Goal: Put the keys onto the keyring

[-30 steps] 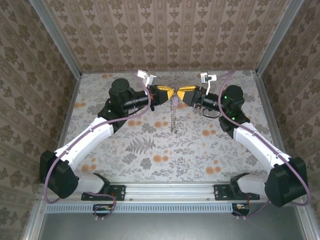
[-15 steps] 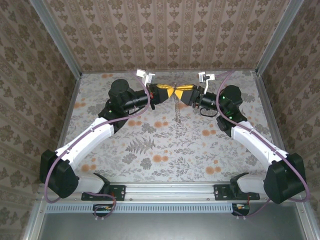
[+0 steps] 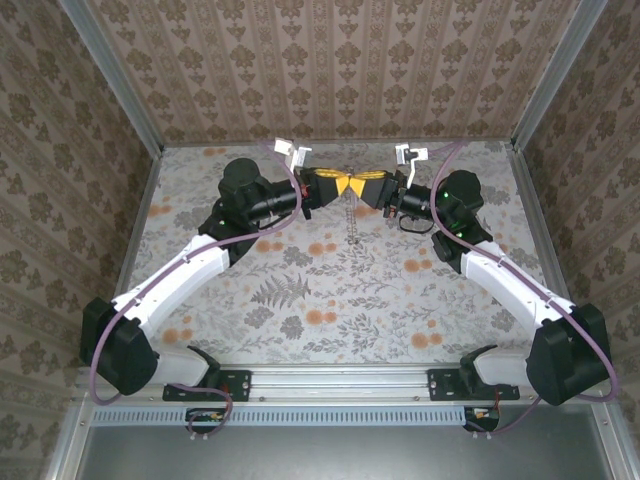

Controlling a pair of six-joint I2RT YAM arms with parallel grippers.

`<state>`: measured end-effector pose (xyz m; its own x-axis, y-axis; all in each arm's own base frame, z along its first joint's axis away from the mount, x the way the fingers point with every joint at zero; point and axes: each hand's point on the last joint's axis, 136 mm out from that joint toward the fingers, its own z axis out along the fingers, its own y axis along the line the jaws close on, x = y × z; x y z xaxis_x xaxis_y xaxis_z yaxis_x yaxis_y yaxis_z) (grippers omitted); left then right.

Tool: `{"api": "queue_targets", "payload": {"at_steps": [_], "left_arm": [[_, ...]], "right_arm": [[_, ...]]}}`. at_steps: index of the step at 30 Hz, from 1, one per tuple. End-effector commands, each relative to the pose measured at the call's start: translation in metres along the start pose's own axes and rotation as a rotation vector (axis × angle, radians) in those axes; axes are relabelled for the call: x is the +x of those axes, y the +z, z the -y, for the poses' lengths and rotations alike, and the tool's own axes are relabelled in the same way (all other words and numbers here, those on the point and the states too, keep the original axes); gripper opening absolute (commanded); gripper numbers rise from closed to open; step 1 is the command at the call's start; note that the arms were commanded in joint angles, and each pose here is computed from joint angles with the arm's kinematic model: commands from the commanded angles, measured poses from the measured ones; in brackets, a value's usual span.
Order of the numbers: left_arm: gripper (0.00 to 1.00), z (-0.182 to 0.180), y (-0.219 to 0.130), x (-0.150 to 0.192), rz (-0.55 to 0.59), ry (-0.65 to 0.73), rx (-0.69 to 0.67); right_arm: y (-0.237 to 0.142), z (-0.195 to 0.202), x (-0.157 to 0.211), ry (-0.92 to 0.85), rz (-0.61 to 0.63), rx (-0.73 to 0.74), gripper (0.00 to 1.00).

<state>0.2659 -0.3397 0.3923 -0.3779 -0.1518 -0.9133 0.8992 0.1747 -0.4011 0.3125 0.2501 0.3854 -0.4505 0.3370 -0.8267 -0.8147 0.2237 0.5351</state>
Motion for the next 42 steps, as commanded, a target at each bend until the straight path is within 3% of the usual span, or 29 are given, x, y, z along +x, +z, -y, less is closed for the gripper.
{"api": "queue_targets", "payload": {"at_steps": [1,4,6,12,19,26,31,37,42], "left_arm": [[0.00,0.004,0.002,-0.005,0.028,0.013,0.019],[0.00,0.004,0.003,-0.004,0.027,0.011,0.020],[0.00,0.003,0.004,-0.004,0.025,0.008,0.020],[0.01,-0.003,0.001,-0.006,0.006,0.021,-0.028],[0.41,-0.011,-0.022,-0.018,-0.054,0.077,-0.065],[0.62,-0.013,-0.035,-0.022,-0.155,0.081,0.003],[0.63,-0.007,-0.031,-0.015,-0.248,0.067,0.094],[0.47,-0.006,-0.026,-0.003,-0.312,0.021,0.169],[0.41,-0.007,-0.021,0.003,-0.327,0.010,0.184]], "right_arm": [[0.004,-0.015,-0.015,-0.044,0.025,-0.043,0.19],[0.004,-0.016,-0.016,-0.045,0.023,-0.046,0.11],[0.004,-0.017,-0.016,-0.047,0.016,-0.049,0.00],[0.003,-0.010,-0.008,-0.061,-0.045,-0.015,0.00],[-0.008,-0.003,0.000,-0.091,-0.181,0.004,0.00],[-0.014,0.000,0.005,-0.108,-0.285,-0.013,0.00],[-0.012,-0.002,0.011,-0.095,-0.358,-0.055,0.00],[-0.011,-0.005,0.012,-0.085,-0.382,-0.087,0.00],[-0.007,0.008,0.019,-0.052,-0.398,-0.087,0.00]]}}
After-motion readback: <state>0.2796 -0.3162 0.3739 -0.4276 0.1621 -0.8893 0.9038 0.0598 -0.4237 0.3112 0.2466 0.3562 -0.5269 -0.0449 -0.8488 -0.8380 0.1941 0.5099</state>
